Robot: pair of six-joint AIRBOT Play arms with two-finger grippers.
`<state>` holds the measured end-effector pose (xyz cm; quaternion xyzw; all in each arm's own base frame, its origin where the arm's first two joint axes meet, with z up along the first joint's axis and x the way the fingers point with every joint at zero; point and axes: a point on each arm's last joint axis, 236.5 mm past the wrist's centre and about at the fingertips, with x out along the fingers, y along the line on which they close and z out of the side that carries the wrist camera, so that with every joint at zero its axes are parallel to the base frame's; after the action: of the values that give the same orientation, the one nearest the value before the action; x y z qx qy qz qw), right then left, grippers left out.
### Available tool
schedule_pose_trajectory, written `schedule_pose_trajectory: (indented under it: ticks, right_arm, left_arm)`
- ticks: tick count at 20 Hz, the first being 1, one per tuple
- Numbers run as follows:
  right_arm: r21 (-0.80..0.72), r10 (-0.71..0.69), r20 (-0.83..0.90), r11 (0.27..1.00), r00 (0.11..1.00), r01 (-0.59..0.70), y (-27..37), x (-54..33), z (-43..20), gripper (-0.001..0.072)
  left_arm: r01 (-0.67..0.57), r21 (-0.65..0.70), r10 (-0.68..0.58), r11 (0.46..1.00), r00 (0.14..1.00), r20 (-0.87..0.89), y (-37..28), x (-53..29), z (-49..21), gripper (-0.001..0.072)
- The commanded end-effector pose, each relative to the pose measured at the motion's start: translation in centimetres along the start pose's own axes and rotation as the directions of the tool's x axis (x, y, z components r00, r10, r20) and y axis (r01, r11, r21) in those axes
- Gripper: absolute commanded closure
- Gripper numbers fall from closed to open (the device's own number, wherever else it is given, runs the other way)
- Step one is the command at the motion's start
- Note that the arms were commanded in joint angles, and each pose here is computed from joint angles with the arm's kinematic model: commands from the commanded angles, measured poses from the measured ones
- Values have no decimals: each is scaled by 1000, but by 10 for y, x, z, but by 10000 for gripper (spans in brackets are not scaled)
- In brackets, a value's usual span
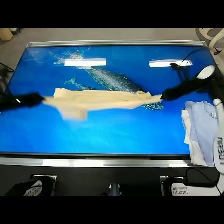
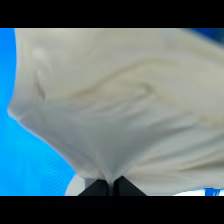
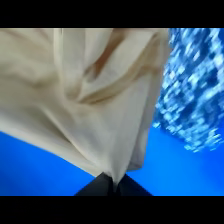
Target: Fold the shirts.
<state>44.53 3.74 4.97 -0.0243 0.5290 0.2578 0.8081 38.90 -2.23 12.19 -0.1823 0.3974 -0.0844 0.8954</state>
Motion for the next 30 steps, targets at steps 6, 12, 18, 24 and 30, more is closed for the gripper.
schedule_pose_trajectory:
  ticks: [6, 12, 18, 24, 30]
  right_arm:
    - [118, -286, 954, 643, 95, 757, 179, -514, 74, 698]
    - [202, -363, 932, 577, 27, 791, 211, -552, -2, 698]
    - [45, -506, 749, 682, 427, 730, 146, -446, -1, 698]
    - [-160, -439, 131, 876, 889, 456, 21, -215, -9, 700]
    - [-31, -260, -11, 965, 965, 260, -63, -16, 8, 699]
  left_arm:
    - [-148, 404, -343, 903, 321, 883, -220, -464, 168, 674]
    - [-113, 428, -372, 896, 333, 866, -236, -487, 133, 674]
    - [0, 339, -272, 941, 595, 756, -204, -401, 137, 674]
    - [42, 116, -73, 992, 960, 270, -91, -154, 108, 674]
    - [-25, -67, 21, 997, 998, -59, 5, 79, -3, 674]
